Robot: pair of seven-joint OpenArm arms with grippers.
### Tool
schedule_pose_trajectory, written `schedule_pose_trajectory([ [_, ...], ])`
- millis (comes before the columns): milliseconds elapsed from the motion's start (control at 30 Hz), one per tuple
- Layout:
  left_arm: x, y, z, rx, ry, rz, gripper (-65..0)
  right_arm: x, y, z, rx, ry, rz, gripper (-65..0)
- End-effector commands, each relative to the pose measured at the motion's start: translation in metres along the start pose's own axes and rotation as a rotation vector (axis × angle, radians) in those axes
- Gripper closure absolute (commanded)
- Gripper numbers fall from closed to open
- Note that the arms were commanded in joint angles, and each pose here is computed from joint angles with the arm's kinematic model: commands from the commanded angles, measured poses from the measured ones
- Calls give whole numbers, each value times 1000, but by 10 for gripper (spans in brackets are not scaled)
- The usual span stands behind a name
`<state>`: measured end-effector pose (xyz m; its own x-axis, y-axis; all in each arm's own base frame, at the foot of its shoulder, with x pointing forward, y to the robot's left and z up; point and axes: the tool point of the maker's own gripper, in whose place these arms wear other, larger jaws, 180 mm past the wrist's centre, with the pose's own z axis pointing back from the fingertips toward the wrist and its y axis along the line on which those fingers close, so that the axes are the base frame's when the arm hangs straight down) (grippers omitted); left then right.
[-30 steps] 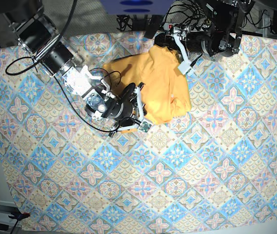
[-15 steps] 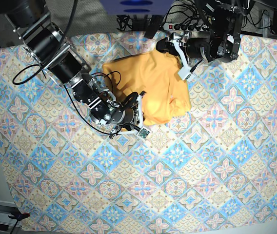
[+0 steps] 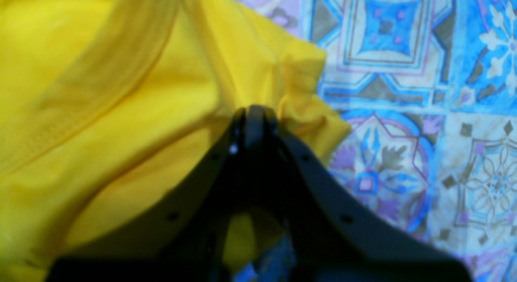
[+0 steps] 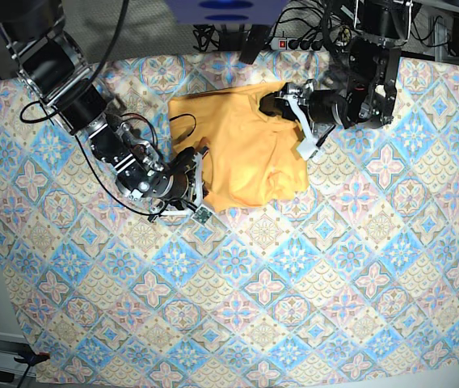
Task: Fold the T-shirt properly
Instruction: 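Press and flatten the bundle's side with the right gripper, then push the bundle's side inward with the left gripper to square it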
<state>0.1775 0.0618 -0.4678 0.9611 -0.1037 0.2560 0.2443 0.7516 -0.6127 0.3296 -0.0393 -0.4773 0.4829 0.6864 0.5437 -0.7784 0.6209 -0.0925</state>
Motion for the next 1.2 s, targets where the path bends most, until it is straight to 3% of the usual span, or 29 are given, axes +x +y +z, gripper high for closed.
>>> schedule_pose_trajectory([
  [0,12,9,5,51,-14,-37,-253,-13,-16,9,-39,40,20,-3],
  [333,77,18,8,198,-59,-185,-253,-40,6,47,-16,61,99,-3],
  [467,90,14,12,192,-72,-195,-253,-28,11,62,-16,14,136,-3],
  [567,93,1,18,144,-99,-195,-252,-15,-8,71,-63,-24,109,-2],
  [667,86,-14,29,127,-143,-216,-252,-8,-35,80,-125,-54,54,-2],
  [767,63,-5,43,151,-147,-187,-252,-6,-53,86,-167,-70,17,-4],
  [1000,8,-20,48,114,-101,-154,-252,-5,-54,57,-152,-54,-100,-6],
  [1167,-5,-14,42,110,-72,-116,-252,-8,-47,39,-126,-28,-155,-6],
])
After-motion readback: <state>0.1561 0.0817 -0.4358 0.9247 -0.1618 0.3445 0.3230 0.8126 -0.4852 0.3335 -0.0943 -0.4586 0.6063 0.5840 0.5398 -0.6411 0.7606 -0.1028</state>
